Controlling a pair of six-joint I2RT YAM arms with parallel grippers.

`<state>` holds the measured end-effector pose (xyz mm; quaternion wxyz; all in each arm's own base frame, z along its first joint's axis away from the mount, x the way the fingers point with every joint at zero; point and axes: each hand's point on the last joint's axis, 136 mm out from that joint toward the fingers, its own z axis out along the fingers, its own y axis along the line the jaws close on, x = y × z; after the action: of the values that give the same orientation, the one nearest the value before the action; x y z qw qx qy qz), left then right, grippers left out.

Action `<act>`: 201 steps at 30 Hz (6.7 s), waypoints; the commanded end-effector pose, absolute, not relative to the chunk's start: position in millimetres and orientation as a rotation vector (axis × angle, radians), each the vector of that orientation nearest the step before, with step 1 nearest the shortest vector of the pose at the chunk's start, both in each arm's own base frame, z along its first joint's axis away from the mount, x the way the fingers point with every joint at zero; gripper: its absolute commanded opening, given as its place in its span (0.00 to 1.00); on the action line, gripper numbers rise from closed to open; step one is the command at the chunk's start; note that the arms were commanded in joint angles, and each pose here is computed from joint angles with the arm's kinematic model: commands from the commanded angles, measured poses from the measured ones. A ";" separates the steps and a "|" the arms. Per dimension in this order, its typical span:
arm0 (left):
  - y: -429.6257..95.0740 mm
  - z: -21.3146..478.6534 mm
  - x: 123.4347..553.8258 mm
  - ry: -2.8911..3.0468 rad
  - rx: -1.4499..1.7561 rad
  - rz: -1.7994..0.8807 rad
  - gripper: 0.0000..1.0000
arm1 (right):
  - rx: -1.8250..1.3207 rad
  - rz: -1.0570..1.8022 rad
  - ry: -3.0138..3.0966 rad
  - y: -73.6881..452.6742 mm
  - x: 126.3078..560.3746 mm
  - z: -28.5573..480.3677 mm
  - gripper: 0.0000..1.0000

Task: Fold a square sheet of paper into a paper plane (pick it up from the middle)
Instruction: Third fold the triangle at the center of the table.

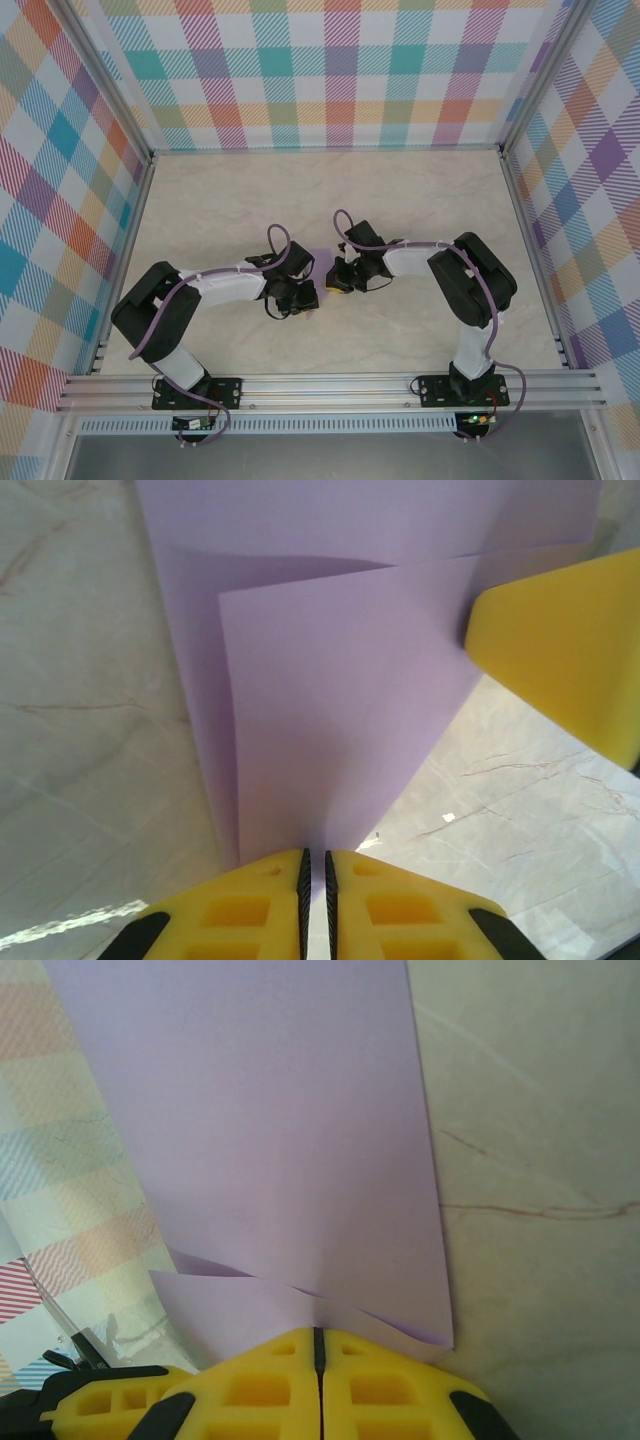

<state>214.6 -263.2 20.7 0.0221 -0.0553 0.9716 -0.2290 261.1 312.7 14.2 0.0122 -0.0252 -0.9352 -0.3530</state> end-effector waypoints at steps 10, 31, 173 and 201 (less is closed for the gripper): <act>-254.8 9.6 208.3 3.048 -0.134 -0.616 0.13 | -0.154 -0.847 -2.937 285.2 242.1 -23.1 0.06; -237.1 -7.8 192.8 3.126 -0.148 -0.501 0.03 | 0.118 -1.170 -2.862 332.5 233.0 27.3 0.01; -236.3 37.5 268.1 2.813 -0.025 -0.593 0.04 | 0.186 -1.110 -2.924 336.3 252.1 39.2 0.10; -226.9 21.5 258.9 2.877 -0.042 -0.528 0.09 | 0.147 -0.993 -2.908 327.4 245.2 12.3 0.10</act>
<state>262.2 -240.4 30.6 0.1183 -0.0103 0.9708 -0.2083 246.2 327.1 16.6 0.0280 0.0405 -0.9422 -0.3314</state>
